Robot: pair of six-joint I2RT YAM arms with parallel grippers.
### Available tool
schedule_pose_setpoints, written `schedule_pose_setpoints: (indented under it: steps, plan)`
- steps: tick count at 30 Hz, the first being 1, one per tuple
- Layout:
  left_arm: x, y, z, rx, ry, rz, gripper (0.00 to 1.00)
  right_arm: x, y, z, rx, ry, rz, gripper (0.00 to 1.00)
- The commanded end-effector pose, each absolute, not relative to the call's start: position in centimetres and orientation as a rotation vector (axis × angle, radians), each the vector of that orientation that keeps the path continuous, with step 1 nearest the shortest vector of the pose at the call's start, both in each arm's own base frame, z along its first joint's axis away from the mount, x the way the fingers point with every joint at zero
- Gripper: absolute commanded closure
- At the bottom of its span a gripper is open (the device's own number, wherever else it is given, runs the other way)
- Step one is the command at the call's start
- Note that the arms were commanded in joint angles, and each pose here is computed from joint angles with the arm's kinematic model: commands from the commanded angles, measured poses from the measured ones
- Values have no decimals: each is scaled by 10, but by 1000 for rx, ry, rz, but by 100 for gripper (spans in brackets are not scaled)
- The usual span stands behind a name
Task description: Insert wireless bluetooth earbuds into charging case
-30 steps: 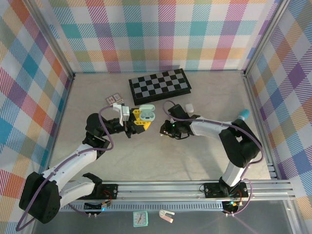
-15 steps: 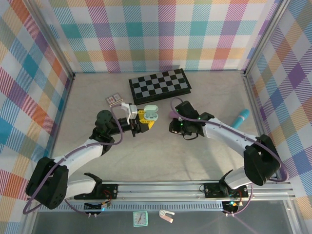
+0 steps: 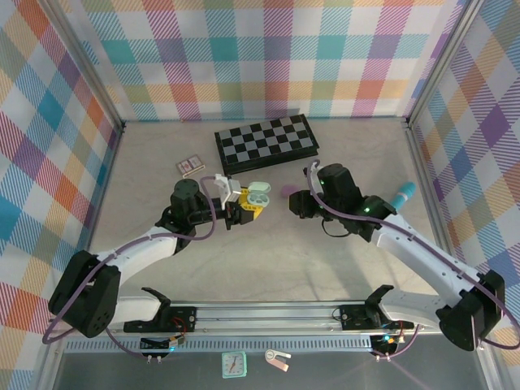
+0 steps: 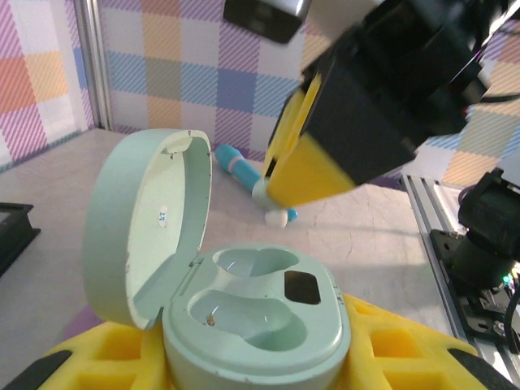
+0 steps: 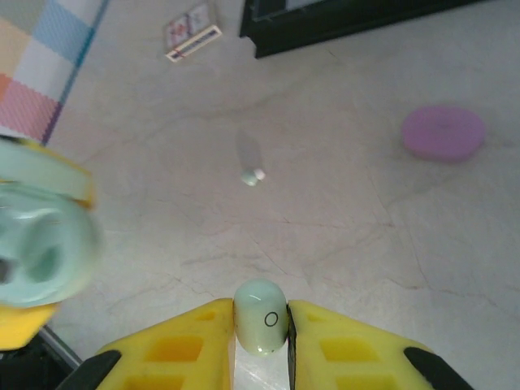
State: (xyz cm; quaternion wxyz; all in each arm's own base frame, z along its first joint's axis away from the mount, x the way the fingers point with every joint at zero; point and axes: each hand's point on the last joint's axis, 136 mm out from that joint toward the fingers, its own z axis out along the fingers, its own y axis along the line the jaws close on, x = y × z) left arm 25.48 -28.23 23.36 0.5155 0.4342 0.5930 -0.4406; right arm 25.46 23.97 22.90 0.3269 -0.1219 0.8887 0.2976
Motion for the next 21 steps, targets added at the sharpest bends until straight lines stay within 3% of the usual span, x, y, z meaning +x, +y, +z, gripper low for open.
schedule_pose_setpoints:
  steps: [1, 21]
  plan:
    - [255, -292, 239, 1085, 1384, -1040, 67, 245, 250, 256, -509, 2207, 838, 78]
    - [239, -316, 247, 1154, 1327, -1110, 67, 233, 280, 282, -811, 2065, 951, 79]
